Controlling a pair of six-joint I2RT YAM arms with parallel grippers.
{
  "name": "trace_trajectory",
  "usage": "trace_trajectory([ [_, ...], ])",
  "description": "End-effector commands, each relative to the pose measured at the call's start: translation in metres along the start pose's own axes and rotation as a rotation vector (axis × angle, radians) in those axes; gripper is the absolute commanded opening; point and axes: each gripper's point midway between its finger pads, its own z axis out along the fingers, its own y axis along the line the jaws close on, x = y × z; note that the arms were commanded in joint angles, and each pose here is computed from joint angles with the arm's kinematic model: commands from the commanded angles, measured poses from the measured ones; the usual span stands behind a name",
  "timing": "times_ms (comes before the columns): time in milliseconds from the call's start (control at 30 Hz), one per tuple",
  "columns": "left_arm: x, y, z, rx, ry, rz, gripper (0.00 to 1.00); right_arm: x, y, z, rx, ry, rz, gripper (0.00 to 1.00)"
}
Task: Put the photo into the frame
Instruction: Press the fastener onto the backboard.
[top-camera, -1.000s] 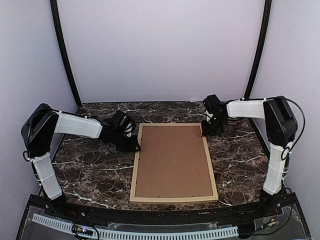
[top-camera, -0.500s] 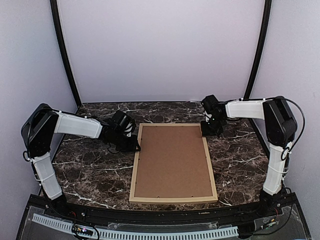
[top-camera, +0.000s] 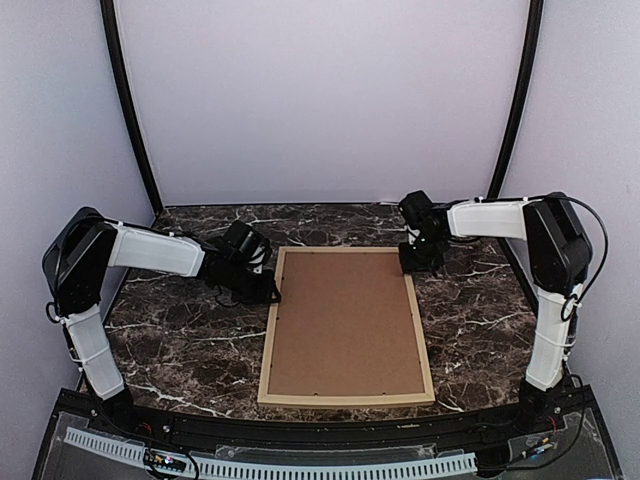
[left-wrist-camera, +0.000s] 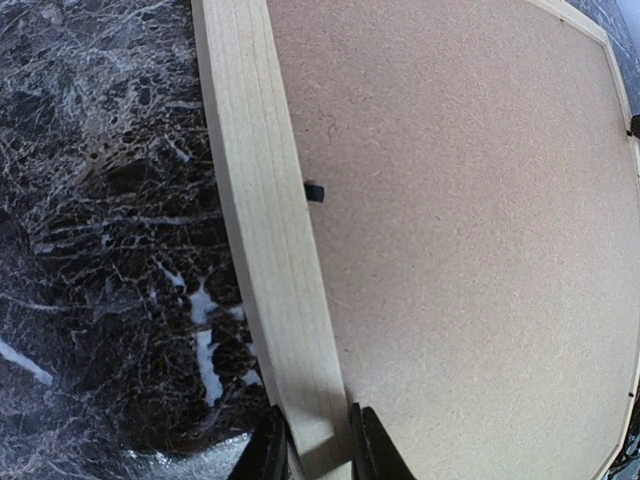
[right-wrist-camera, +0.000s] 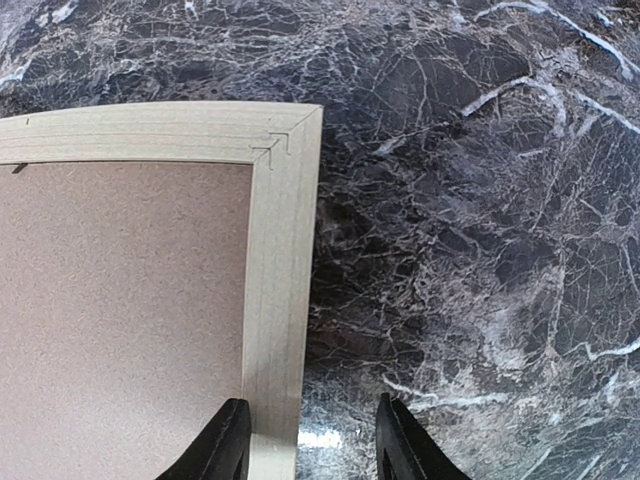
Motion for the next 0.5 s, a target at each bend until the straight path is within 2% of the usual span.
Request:
trace_trajectory([
  [0, 0.037, 0.004, 0.013, -0.018, 0.124, 0.029, 0.09, 0.031, 0.054, 0.01, -0.147, 0.092, -0.052, 0.44],
  [467, 0.038, 0.004, 0.013, -0.02, 0.126, 0.03, 0.09, 0.06, 0.059, 0.026, -0.156, 0.139, -0.042, 0.43],
])
